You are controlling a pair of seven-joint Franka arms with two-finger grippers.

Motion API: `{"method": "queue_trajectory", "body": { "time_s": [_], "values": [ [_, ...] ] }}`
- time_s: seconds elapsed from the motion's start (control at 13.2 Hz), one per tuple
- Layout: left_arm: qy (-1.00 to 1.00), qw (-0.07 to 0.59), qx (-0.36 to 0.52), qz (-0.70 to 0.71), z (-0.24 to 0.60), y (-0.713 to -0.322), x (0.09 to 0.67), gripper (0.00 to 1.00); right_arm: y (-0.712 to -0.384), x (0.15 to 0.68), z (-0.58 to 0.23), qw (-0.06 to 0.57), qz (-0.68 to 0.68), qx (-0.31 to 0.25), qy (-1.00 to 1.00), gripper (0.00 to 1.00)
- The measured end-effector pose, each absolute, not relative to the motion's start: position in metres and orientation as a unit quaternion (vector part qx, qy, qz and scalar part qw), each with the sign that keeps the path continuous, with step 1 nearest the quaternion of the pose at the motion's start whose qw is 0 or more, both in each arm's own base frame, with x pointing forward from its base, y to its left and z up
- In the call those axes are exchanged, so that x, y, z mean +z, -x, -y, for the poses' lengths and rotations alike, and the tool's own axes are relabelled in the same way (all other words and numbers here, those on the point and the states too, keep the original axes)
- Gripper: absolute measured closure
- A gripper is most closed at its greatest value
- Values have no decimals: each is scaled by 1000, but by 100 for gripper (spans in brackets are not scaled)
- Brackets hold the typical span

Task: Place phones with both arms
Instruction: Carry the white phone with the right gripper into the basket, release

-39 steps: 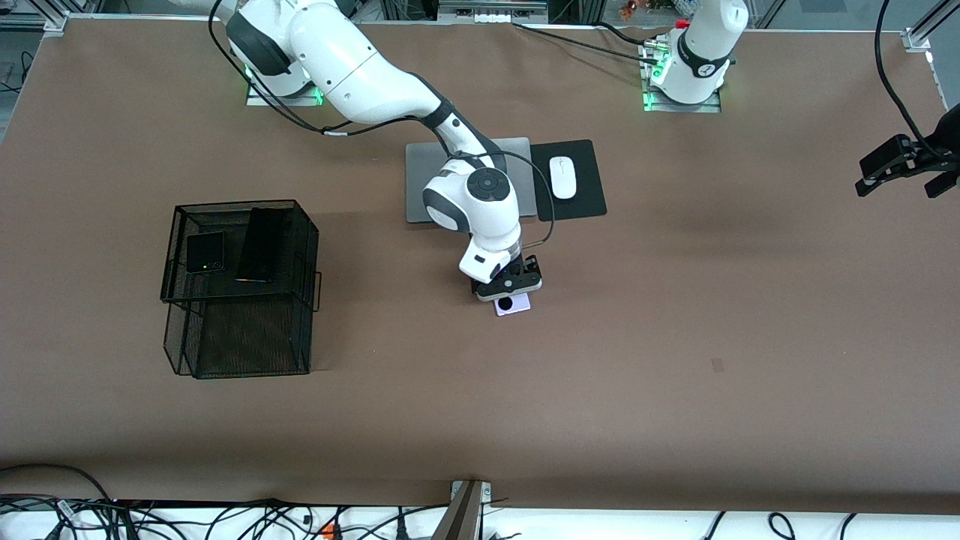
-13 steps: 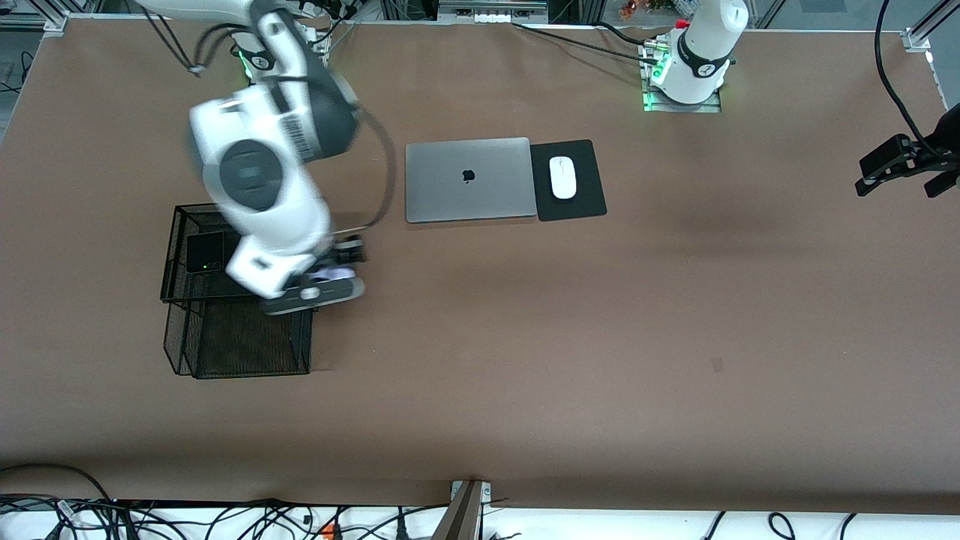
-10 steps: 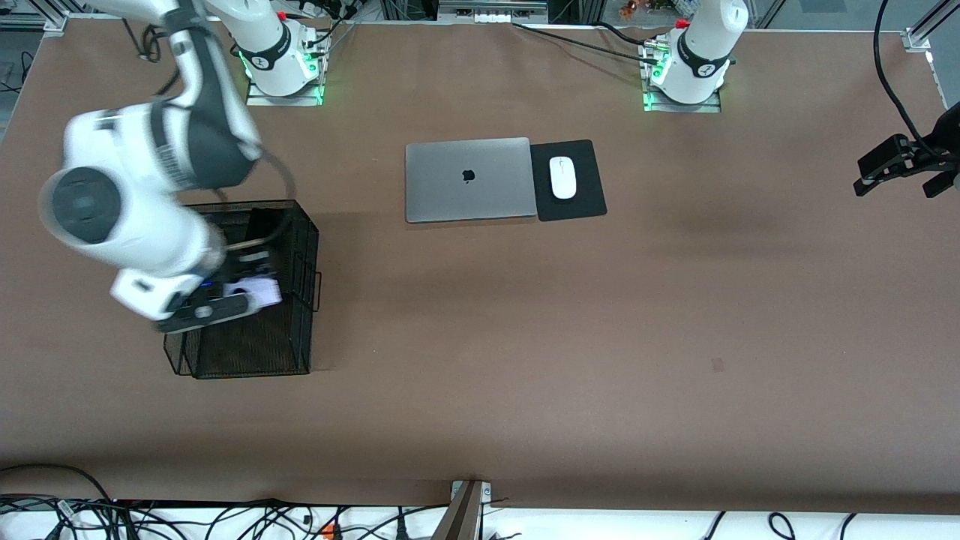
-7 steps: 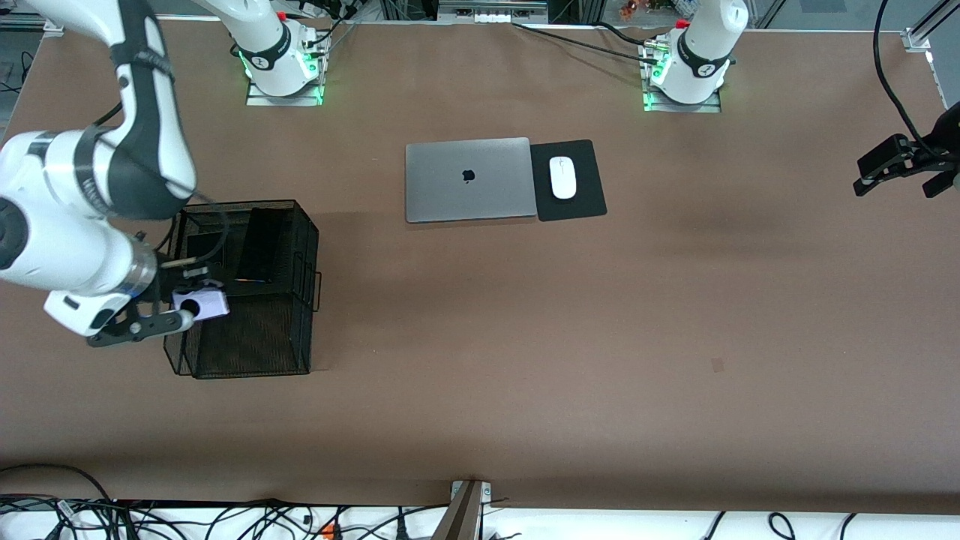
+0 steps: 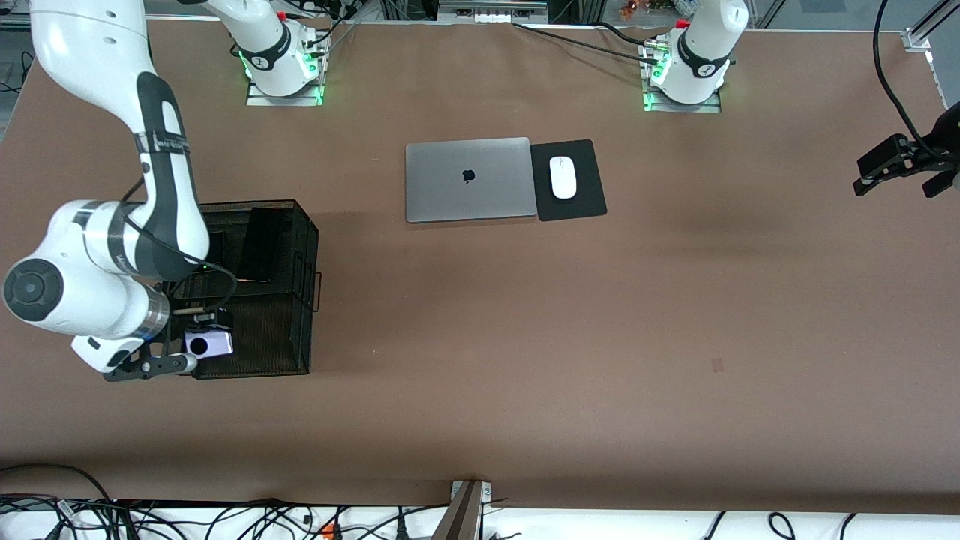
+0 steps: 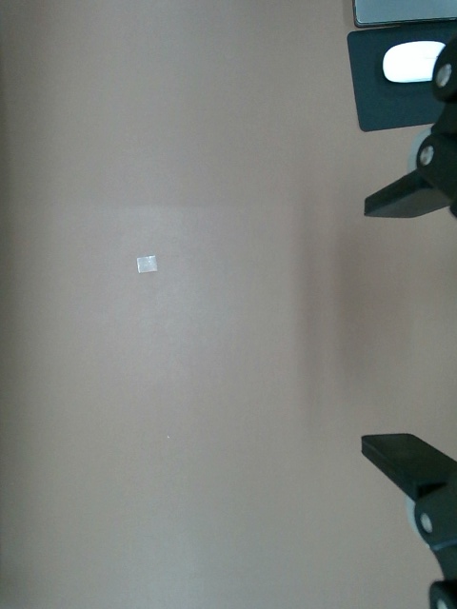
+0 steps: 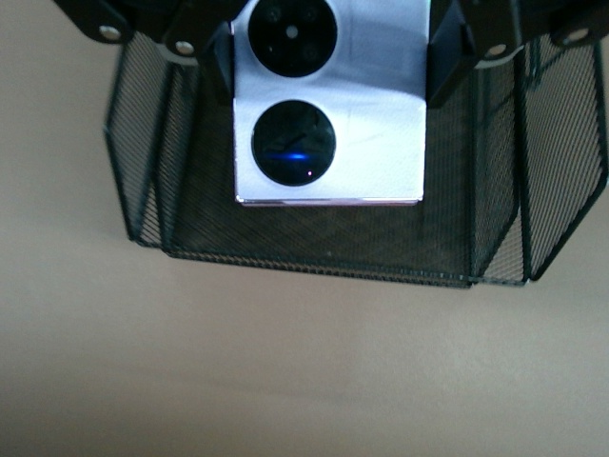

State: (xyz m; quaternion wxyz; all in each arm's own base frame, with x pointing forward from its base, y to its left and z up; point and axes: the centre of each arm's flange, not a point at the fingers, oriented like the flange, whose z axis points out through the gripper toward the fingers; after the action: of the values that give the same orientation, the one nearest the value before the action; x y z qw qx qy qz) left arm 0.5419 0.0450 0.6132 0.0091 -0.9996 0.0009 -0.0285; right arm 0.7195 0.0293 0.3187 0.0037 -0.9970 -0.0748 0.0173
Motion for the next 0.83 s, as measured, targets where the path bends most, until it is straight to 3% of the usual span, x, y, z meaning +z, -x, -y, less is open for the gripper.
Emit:
{"method": "queue_trajectory", "body": {
  "time_s": [0.61,0.76,0.83],
  "values": [
    [1000,10,-28,-8,-38,-546,609,0,-721,257,-32,18,41,35,998,16],
    [1000,10,-28,-8,-38,-546,608,0,-721,256,-31,17,34,36,999,2],
    [1000,10,-27,-8,-38,-546,608,0,-722,257,-32,17,34,34,999,0]
  ]
}}
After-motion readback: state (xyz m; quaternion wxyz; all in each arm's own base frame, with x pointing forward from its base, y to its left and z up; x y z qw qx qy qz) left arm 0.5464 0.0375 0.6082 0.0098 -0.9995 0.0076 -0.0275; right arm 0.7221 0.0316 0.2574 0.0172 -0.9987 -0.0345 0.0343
